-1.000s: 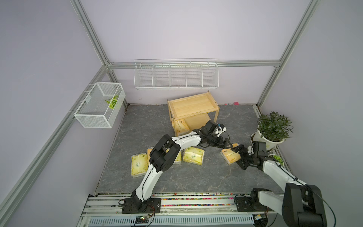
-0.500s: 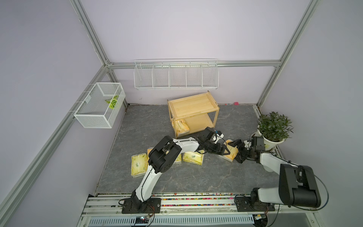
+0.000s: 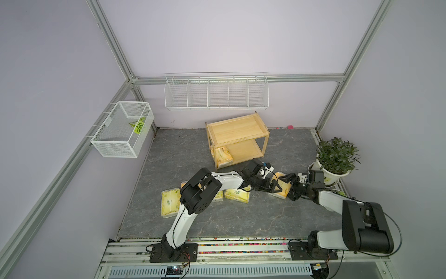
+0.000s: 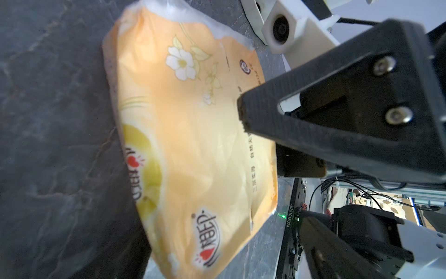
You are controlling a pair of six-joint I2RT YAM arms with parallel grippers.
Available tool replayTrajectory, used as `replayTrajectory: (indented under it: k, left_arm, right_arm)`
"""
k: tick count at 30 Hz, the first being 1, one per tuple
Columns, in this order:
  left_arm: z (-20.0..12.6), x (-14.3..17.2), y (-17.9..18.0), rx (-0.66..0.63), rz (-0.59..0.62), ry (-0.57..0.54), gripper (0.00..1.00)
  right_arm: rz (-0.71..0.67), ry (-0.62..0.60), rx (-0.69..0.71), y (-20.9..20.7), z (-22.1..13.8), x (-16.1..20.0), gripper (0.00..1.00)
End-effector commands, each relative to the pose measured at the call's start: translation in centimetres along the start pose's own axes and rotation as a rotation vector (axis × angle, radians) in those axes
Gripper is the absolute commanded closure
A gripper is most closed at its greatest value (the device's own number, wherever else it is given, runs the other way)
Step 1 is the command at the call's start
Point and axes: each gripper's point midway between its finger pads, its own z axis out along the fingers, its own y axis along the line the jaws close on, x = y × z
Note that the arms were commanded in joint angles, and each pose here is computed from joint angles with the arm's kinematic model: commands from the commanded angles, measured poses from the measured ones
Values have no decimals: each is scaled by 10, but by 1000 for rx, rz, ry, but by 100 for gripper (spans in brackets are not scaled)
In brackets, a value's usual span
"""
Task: Place the tissue boxes on the shelf by color
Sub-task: Pick up the box of tissues from the center of the board.
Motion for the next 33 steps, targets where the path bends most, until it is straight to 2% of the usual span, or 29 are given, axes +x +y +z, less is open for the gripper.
replayTrajectory:
  k: [1,7,14,21,24,33]
  left_arm:
    - [-6,-6,-18,21,39,-26,0]
    - [-10,-11,-23,10,53,-38,0]
    - [-14,-21,-32,-3,77,-46,0]
    - [-25,-30,-39,-30,100,-67,0]
    - [-42,-45,-48,-64,126,-118,0]
    - [-132,-100,-88,-195,190,-310,0]
  right_arm:
    - [-18,23,-65,13,-5,7,17]
    - [-26,10,-71,17,-13,10,30]
    - [-23,8,-46,9,-13,11,56]
    - [-28,9,-44,9,-12,10,66]
    - [-37,13,-50,12,-14,11,68]
    - [-73,19,-74,22,-19,14,73]
